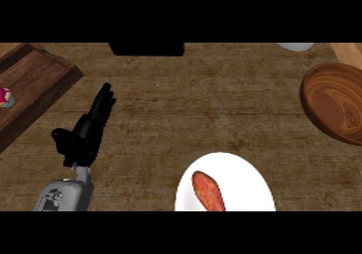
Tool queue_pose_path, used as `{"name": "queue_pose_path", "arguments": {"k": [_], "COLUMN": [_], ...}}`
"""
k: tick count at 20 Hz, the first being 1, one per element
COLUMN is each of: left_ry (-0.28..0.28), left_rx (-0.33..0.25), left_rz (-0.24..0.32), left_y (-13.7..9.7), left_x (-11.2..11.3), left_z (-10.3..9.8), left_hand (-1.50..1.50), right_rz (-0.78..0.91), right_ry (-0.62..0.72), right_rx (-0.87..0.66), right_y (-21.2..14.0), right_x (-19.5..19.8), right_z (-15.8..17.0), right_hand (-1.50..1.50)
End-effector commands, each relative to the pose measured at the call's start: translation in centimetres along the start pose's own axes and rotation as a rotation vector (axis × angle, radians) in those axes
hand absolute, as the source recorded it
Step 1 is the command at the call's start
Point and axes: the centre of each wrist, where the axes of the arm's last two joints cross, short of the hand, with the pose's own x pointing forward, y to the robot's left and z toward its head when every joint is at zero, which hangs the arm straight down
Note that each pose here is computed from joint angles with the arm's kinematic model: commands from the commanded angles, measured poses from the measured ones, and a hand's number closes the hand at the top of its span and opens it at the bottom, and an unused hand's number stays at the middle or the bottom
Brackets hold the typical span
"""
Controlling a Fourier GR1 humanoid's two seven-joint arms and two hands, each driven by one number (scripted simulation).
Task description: Pick the tomato from the plate and place it in the bowl
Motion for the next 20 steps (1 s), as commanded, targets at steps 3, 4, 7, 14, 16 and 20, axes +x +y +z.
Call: {"name": "queue_pose_path", "arguments": {"k": [3, 4, 7, 14, 16, 20], "left_ry": [-0.003, -0.012, -0.005, 0.003, -0.002, 0.002], "left_rx": [-0.002, -0.034, -0.020, -0.010, -0.014, -0.014], "left_rz": [0.023, -0.004, 0.016, 0.011, -0.002, 0.009], "left_y": [-1.1, -0.6, -0.1, -0.3, -1.6, -0.8], "left_x": [1.0, 0.6, -0.1, -0.1, -1.0, -0.2], "left_z": [0.2, 0.3, 0.3, 0.6, 0.7, 0.4], "left_hand": [0.00, 0.00, 0.00, 0.00, 0.00, 0.00], "right_rz": [0.219, 0.282, 0.331, 0.351, 0.375, 0.368], "right_ry": [0.072, 0.093, 0.079, 0.144, 0.160, 0.203], "right_rx": [0.004, -0.036, 0.005, -0.029, -0.039, -0.036], "right_y": [0.1, -2.1, -0.1, 1.5, 1.8, 2.0], "right_x": [-3.7, -2.9, -7.4, -13.5, -16.8, -19.8], "right_z": [-3.4, -4.5, -4.9, -7.6, -6.8, -8.1], "right_hand": [1.50, 1.50, 1.50, 1.50, 1.50, 1.50]}}
